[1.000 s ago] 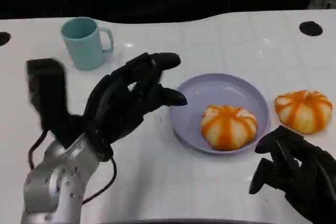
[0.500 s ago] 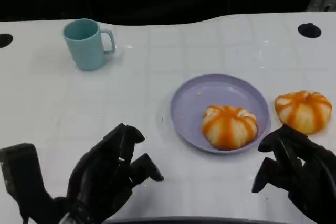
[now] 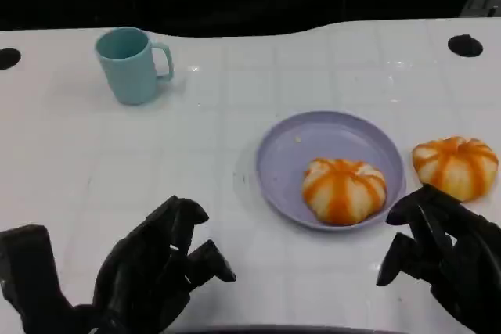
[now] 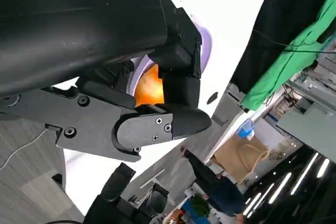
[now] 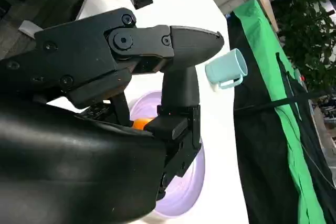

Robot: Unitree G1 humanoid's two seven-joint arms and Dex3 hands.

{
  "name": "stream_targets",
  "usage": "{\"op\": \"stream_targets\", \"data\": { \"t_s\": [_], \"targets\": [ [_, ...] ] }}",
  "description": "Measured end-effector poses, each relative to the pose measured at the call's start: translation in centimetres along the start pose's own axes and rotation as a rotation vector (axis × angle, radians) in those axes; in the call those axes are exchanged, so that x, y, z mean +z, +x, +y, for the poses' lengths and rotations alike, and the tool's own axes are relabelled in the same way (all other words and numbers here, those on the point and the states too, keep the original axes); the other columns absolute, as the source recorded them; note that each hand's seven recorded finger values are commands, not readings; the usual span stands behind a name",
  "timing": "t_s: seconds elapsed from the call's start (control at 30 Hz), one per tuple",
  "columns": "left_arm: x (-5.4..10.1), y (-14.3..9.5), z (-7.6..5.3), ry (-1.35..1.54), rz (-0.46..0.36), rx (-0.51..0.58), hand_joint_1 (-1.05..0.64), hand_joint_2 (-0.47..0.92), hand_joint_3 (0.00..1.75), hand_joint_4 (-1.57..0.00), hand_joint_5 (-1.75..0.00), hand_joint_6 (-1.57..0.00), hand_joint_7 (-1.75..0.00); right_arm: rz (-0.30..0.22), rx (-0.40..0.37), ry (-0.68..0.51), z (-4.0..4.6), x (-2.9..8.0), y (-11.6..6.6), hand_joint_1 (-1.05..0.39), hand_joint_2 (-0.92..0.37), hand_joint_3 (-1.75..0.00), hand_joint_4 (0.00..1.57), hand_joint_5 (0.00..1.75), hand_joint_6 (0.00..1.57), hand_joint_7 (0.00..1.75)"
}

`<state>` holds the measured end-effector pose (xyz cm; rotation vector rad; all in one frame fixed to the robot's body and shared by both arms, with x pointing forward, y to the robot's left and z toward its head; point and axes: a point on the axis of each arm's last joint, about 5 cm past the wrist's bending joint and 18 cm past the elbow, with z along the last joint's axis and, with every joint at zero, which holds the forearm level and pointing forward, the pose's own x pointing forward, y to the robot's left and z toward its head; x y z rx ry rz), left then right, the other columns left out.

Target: Grasp the bread from the table and place it into the plate.

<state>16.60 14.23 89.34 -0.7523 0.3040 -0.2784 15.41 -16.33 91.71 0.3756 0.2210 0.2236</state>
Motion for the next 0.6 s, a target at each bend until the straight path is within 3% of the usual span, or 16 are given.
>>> {"op": "stream_targets", "data": {
  "t_s": [0.6],
  "targets": [
    [-0.11,0.17,0.07,0.017,-0.012,0.002,-0.57,0.92,0.43,-0.83,-1.75,-0.62,-1.75,0.002,0.004,-0.001,-0.18,-0.01,-0.07,-0.44,-0.92,-0.37,0.66,1.75,0.53,1.6]
  ]
}}
